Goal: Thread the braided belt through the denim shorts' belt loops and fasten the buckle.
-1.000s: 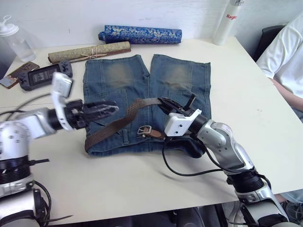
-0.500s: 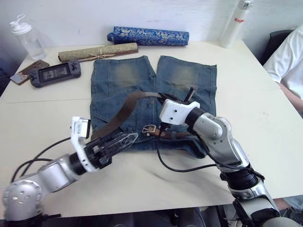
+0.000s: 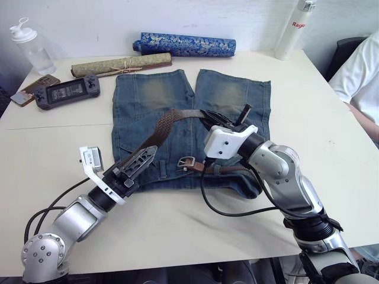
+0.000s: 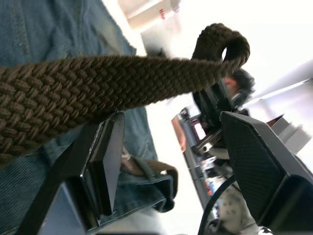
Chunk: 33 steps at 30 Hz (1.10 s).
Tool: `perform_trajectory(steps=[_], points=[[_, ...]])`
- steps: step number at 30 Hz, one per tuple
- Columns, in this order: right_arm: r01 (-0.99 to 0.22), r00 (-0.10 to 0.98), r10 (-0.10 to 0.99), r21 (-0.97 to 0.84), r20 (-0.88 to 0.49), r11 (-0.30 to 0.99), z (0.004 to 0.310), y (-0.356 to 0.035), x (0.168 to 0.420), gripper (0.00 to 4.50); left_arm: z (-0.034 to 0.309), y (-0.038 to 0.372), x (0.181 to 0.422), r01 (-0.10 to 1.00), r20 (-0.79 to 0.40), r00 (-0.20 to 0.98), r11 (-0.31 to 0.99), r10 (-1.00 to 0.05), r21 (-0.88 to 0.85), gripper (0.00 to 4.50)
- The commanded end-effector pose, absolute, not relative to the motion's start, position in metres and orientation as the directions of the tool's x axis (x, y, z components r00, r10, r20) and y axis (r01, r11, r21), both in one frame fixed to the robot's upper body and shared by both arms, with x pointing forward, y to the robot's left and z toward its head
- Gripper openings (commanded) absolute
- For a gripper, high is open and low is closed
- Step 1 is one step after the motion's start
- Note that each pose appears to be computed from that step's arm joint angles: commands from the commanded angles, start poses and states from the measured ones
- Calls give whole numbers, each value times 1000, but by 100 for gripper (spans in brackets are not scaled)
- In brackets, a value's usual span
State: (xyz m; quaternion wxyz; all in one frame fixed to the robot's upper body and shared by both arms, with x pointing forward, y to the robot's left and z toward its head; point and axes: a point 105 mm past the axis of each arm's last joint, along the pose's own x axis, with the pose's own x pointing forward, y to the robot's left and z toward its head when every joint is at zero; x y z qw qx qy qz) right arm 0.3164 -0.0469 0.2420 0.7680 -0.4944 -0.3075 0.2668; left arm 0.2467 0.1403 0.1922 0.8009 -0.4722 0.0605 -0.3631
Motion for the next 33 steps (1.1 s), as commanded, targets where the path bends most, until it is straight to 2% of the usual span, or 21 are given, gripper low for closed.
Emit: perform_trajectory(steps=[1, 4, 8, 12, 18, 20, 27, 33], points=[[54, 571, 738, -914, 359, 403, 262, -41, 301, 0, 216, 128, 235, 602, 330, 656, 207, -679, -772, 344], [78, 530, 753, -906, 391, 416, 261, -39, 299, 0, 215, 126, 233, 591, 308, 647, 204, -697, -780, 344], [-15, 545, 744, -883, 386, 470, 257, -42, 307, 0, 224, 127, 235, 607, 316, 641, 210, -699, -766, 344], [-28, 535, 746, -874, 397, 485, 261, -42, 308, 0, 233, 130, 241, 613, 370, 661, 185, -653, -768, 344], [1, 531, 745, -880, 403, 475, 263, -42, 308, 0, 223, 123, 251, 519, 334, 724, 159, -604, -840, 344], [13, 528, 747, -883, 405, 469, 264, -42, 307, 0, 221, 123, 254, 487, 326, 748, 145, -578, -861, 344], [21, 532, 754, -897, 385, 442, 260, -42, 308, 0, 225, 135, 267, 333, 312, 878, -5, -364, -943, 344], [25, 539, 754, -902, 375, 430, 257, -44, 309, 0, 231, 136, 261, 276, 297, 911, -113, -285, -954, 344]])
